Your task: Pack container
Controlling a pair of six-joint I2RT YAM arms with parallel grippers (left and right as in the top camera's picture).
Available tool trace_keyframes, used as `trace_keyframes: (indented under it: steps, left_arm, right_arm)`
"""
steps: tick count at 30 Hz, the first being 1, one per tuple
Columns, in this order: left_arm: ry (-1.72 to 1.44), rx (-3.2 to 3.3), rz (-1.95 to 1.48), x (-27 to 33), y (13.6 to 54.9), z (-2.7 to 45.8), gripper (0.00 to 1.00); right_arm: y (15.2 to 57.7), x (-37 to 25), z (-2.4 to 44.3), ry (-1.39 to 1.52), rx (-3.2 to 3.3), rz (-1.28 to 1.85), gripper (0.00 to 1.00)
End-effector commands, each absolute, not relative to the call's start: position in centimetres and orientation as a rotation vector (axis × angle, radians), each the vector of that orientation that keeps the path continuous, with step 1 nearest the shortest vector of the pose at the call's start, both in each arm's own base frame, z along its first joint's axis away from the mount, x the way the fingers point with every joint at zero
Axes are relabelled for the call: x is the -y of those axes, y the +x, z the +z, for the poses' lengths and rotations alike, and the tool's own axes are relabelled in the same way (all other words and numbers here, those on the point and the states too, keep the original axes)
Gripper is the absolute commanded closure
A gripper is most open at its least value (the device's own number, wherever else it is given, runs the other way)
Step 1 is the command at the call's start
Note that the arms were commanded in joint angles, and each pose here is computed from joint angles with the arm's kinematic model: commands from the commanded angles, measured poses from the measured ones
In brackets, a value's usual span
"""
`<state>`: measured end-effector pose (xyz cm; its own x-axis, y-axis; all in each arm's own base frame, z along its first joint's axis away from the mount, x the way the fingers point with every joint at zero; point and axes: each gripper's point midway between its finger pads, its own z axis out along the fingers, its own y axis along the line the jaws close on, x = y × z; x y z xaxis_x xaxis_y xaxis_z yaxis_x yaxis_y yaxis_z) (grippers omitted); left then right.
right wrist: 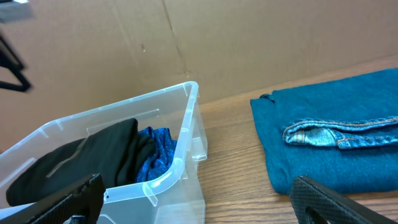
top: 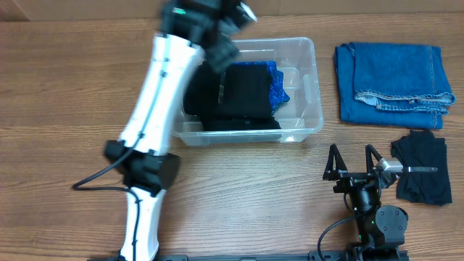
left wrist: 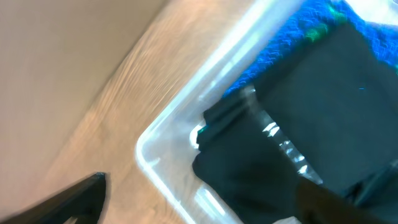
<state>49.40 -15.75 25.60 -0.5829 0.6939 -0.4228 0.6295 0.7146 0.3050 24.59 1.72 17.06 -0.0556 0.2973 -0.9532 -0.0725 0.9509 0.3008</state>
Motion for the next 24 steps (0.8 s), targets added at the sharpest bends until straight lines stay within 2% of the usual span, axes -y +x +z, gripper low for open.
trace_keyframes:
  steps: [1,4,10,17,24]
  left_arm:
    - [0.538,-2.419,-0.218,10.4,49.4,30.7,0.0]
    - [0.191,-2.454,-0.461,4.4,49.8,31.1,0.0]
    - [-0.092,-2.484,-0.422,-4.3,49.0,30.5,0.0]
    - [-0.172,-2.516,-0.303,-7.3,48.5,29.8,0.0]
    - [-0.172,-2.516,-0.303,-7.3,48.5,29.8,0.0]
  right_arm:
    - [24.6,-1.4,17.0,0.182,-1.592,0.287,0.0]
    - [24.6,-1.4,17.0,0.182,-1.592,0.287,0.0]
    - [24.6,-1.4,17.0,0.183,-1.592,0.286,0.0]
    - [24.4,-1.2,19.9,0.246,-1.491,0.353,0.0]
    - [23.1,-1.0,29.4,0.226,-1.5,0.319,0.0]
